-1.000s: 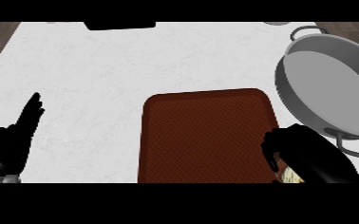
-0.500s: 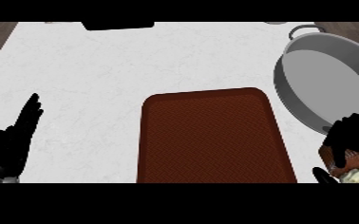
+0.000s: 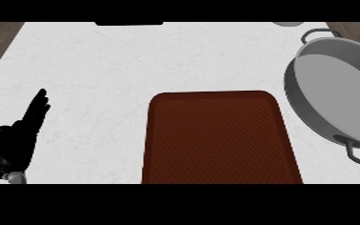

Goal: Pick the cupcake from the tray and place it in the pot

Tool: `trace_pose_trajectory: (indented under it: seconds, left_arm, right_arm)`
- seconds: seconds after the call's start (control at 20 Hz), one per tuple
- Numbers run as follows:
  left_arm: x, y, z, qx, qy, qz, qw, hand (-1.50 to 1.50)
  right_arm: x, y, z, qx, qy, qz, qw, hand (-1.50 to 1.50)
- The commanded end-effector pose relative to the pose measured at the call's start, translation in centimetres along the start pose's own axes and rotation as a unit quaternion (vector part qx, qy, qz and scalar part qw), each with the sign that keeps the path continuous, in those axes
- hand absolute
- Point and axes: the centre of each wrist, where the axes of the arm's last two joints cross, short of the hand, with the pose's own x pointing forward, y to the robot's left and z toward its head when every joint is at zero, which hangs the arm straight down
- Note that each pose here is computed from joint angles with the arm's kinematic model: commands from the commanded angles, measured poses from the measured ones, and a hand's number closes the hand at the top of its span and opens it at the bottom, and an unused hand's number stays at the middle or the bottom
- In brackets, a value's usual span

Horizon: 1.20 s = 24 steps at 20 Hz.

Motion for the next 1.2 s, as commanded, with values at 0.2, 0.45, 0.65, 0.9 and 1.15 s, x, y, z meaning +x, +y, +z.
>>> trace_pose_trajectory:
  seconds: [0.2, 0.45, 0.65, 0.9, 1.15]
  left_arm:
    - [0.3, -0.5, 0.0, -0.012, -0.011, 0.005, 0.9998, 0.00]
    - [2.1, -3.3, -0.4, -0.016, -0.015, -0.001, 0.9998, 0.00]
    - [0.5, -0.5, -1.7, -0.018, -0.015, -0.002, 0.9997, 0.00]
    - [0.7, -0.6, -1.0, -0.017, -0.017, -0.009, 0.9997, 0.00]
    - [2.2, -0.1, -0.9, -0.025, -0.017, -0.003, 0.9995, 0.00]
  right_arm:
    - [-5.6, -1.6, -2.8, -0.027, 0.019, -0.034, 0.999, 1.50]
    - [-7.6, -2.1, -7.5, -0.027, 0.030, -0.008, 0.999, 1.50]
    - [-10.3, -1.4, -10.2, -0.012, 0.024, 0.002, 1.000, 1.50]
    - [-11.0, 3.3, -13.5, 0.017, 0.026, 0.030, 0.999, 1.50]
    - [-13.4, 7.4, -14.7, 0.034, 0.019, 0.041, 0.998, 1.50]
